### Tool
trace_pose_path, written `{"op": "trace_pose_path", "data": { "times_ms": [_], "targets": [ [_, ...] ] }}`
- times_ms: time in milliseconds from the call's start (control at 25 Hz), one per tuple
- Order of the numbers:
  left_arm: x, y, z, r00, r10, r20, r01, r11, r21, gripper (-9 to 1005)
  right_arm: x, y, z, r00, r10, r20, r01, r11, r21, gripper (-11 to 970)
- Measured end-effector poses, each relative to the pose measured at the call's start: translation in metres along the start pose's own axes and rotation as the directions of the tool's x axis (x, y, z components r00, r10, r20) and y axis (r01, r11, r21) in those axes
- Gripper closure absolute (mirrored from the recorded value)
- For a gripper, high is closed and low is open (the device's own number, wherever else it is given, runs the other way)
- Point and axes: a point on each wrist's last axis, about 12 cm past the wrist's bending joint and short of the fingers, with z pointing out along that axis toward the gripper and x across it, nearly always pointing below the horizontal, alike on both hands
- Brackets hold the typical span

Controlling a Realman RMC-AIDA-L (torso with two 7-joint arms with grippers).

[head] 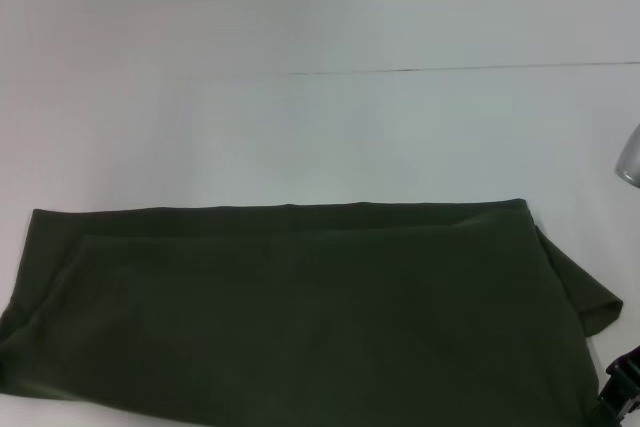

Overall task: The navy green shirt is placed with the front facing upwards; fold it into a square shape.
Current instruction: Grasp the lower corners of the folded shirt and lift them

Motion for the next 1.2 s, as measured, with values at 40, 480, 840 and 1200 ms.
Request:
{"op": "trace_pose_path", "data": {
  "times_ms": [40,480,840,1200],
  "targets": [
    [0.001,0.000,0.000,1.000,-0.002,0.000,0.002,1.000,-0.002,979,0.000,0.000,-0.001,1.000,0.002,0.002,-0.002,1.000,0.004,947],
    [0.002,0.001,0.005,0.999,-0.045,-0.004,0.044,0.999,-0.011,978,-0.005,0.007,-0.003,1.000,-0.016,-0.012,0.016,1.000,0.000,884],
    [0.005,-0.002,0.001,0.997,-0.073,-0.032,0.073,0.997,0.011,853,-0.003,0.005,-0.024,1.000,-0.023,0.021,0.023,0.999,-0.023,618],
    [0.005,0.004,-0.002,0.992,-0.129,-0.005,0.129,0.991,-0.047,668,-0.004,0.000,-0.044,0.985,-0.019,0.170,0.038,0.994,-0.107,290]
  ]
}}
